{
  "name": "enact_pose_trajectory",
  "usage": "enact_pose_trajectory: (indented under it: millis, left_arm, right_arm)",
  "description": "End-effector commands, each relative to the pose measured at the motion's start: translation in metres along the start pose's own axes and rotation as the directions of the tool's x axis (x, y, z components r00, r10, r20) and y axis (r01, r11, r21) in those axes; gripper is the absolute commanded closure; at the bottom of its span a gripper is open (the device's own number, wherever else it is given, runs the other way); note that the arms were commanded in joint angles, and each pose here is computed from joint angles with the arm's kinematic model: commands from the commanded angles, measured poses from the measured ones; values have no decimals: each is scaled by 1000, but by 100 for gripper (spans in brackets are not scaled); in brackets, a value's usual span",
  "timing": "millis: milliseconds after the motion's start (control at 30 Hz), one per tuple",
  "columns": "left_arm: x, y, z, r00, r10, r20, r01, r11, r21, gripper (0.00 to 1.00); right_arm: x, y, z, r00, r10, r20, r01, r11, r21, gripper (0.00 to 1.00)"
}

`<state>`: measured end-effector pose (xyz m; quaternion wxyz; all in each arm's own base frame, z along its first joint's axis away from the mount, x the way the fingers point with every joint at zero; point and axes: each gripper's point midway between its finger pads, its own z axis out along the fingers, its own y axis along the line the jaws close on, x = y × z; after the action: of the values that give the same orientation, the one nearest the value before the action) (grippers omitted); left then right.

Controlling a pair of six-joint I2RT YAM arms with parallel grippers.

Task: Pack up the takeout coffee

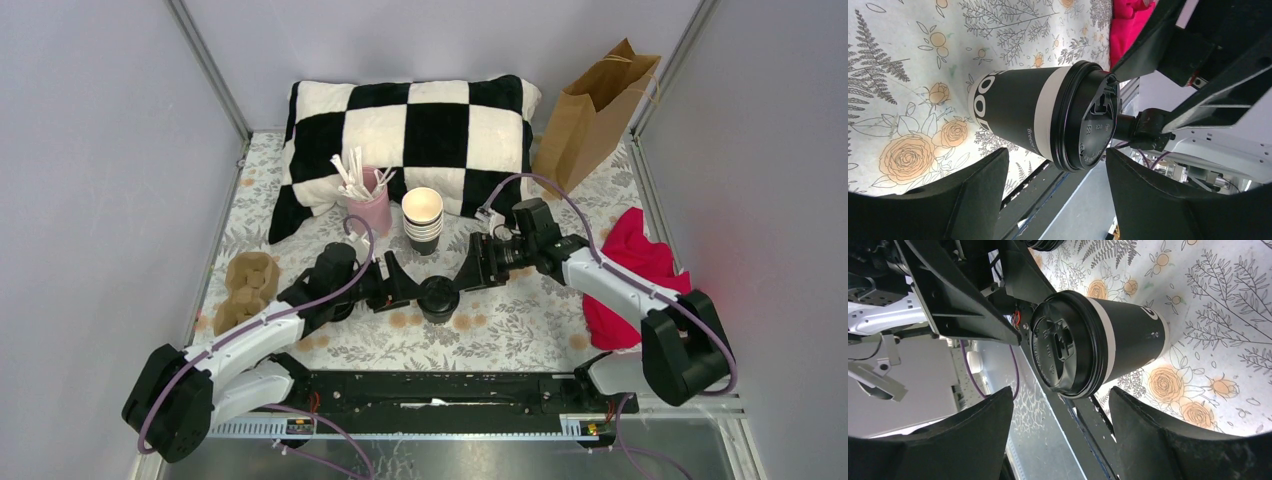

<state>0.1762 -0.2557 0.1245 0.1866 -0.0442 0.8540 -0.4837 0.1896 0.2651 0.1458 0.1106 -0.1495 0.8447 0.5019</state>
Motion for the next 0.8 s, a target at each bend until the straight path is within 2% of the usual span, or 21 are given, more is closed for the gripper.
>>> enact_pose_trajectory:
  millis: [0,133,267,433,767]
  left_arm:
    - [-10,-28,-2,999,20,49,-26,991,128,25]
    - [-14,-21,-1,997,29,67,-35,996,86,26]
    - [-18,-17,3,996,27,85,-33,997,71,33]
    - [-23,-15,5,994,26,106,-33,997,68,37]
    - [-13,16,12,996,5,88,-4,1000,-11,46]
  right_arm:
    - [-2,7,7,1000,-9,-13,7,993,-117,25]
    - [0,-5,14,1000,11,-27,-13,995,-95,32]
    - [-1,-11,20,999,8,-31,-11,994,-105,34]
    - [-4,-15,25,999,21,-42,-25,993,-113,42]
    - [-9,-13,27,999,31,-33,-35,992,-121,39]
